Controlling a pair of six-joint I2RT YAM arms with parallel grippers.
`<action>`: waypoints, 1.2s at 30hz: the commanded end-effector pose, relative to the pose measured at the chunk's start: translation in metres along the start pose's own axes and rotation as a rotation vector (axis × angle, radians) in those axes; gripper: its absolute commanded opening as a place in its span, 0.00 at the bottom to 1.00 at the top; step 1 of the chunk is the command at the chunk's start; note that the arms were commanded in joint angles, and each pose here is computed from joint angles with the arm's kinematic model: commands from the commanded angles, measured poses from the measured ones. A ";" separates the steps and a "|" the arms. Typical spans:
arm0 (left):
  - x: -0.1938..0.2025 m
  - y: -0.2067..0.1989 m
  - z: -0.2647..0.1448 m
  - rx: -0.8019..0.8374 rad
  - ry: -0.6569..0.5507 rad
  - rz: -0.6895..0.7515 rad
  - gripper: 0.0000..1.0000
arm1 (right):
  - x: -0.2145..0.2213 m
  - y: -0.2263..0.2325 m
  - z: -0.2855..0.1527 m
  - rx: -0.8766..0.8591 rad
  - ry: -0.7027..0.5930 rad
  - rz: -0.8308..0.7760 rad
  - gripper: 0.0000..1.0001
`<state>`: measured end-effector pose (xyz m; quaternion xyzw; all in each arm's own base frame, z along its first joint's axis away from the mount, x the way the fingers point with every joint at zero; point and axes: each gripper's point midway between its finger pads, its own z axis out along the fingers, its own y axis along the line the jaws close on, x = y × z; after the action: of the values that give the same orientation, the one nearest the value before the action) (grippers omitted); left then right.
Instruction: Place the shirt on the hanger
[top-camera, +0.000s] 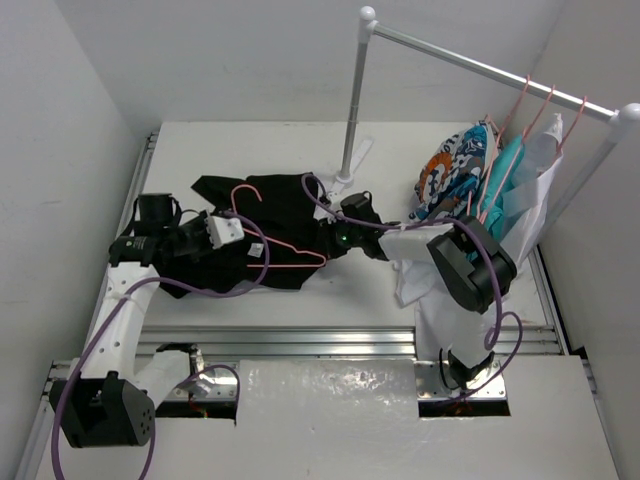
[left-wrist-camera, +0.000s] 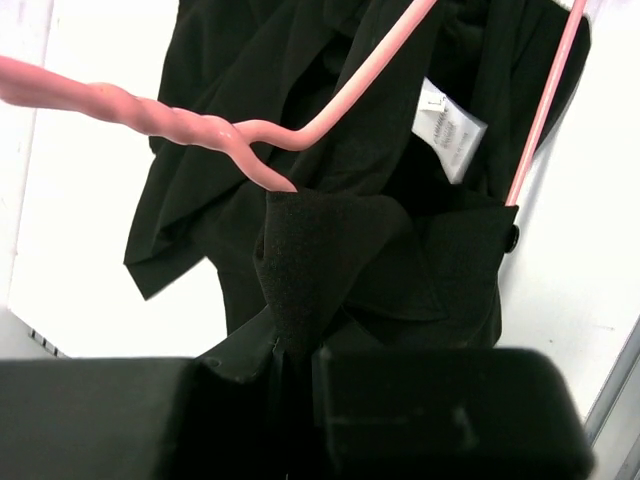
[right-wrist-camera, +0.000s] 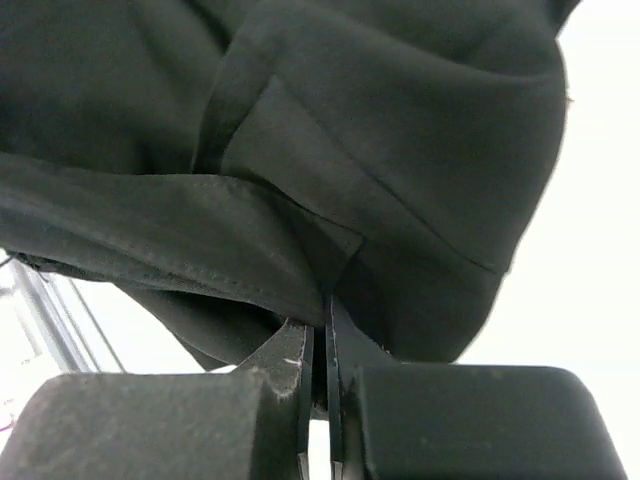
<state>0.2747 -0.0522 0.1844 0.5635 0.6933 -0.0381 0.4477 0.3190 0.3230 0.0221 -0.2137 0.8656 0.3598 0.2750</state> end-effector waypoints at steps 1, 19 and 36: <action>0.001 0.019 -0.011 -0.098 0.037 0.059 0.00 | -0.005 -0.038 -0.022 0.227 -0.011 0.039 0.00; 0.023 0.119 -0.038 -0.633 0.194 -0.008 0.00 | -0.053 -0.034 -0.100 0.542 -0.125 -0.110 0.00; 0.014 0.095 0.001 -0.550 0.214 -0.038 0.00 | -0.112 0.058 -0.095 0.442 -0.177 -0.307 0.00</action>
<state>0.3397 -0.0054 0.1818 0.4505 0.7356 0.1983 0.4654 0.3485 0.2907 0.1732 -0.2280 0.8599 0.0992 0.4459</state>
